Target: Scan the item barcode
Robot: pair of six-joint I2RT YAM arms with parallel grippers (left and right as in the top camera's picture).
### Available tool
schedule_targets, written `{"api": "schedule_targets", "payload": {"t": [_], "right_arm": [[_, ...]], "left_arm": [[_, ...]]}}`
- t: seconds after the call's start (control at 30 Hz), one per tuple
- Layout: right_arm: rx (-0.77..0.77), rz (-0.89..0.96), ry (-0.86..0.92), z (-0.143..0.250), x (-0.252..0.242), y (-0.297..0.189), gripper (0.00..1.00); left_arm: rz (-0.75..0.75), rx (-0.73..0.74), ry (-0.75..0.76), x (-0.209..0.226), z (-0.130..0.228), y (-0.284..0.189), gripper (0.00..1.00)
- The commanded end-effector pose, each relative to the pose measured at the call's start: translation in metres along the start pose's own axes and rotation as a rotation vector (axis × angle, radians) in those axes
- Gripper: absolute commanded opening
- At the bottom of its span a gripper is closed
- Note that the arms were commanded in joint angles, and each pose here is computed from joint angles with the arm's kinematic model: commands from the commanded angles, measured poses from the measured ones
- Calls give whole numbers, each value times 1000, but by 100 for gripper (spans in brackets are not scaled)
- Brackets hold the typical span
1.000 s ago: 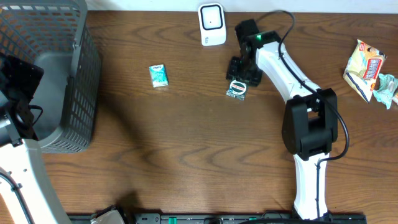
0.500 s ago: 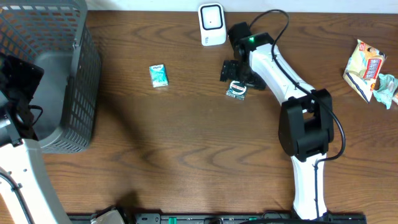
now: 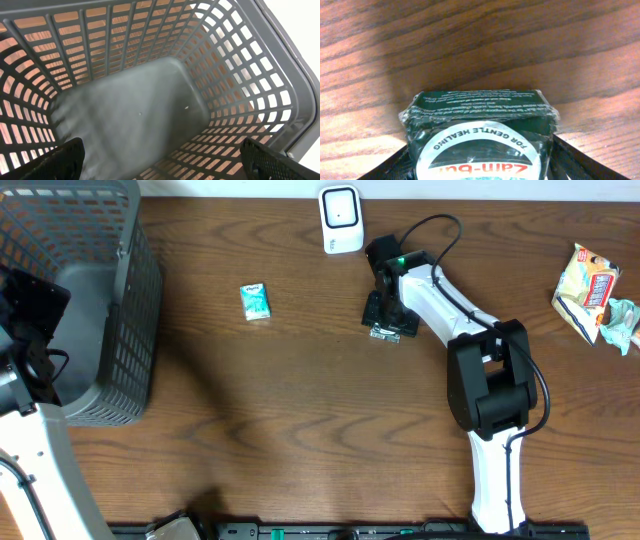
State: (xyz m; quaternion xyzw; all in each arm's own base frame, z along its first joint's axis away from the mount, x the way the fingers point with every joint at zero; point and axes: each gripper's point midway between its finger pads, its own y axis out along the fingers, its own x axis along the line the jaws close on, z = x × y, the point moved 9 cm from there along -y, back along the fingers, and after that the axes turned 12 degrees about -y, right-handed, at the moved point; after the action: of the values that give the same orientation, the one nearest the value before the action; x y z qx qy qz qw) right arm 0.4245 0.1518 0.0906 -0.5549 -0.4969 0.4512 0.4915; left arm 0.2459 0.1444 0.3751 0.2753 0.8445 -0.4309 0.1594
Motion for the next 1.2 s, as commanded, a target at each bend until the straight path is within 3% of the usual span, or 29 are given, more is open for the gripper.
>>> {"api": "schedule_targets", "payload": {"t": [0.0,0.13,0.3,0.57,0.93,1.17], "right_arm": [[27,-38,-128,4,3,1,64],[13,-50,-142,-1,5,-7,52],[-25,-68,-217,-11,9,-23,51],[-150,-94,-495,-34,19,-54,53],[-126,-109,-407,-30,19,-52,55],[-40,-88,-422,-9,17,-22,57]], "left_arm": [[-10,-6,-10,1,-1,2,98],[-10,-6,-9,1,-1,2,98],[-10,-6,-9,1,-1,2,98],[-10,-6,-10,1,-1,2,98],[-10,-6,-10,0,-1,2,98],[-10,-6,-9,1,-1,2,98]]}}
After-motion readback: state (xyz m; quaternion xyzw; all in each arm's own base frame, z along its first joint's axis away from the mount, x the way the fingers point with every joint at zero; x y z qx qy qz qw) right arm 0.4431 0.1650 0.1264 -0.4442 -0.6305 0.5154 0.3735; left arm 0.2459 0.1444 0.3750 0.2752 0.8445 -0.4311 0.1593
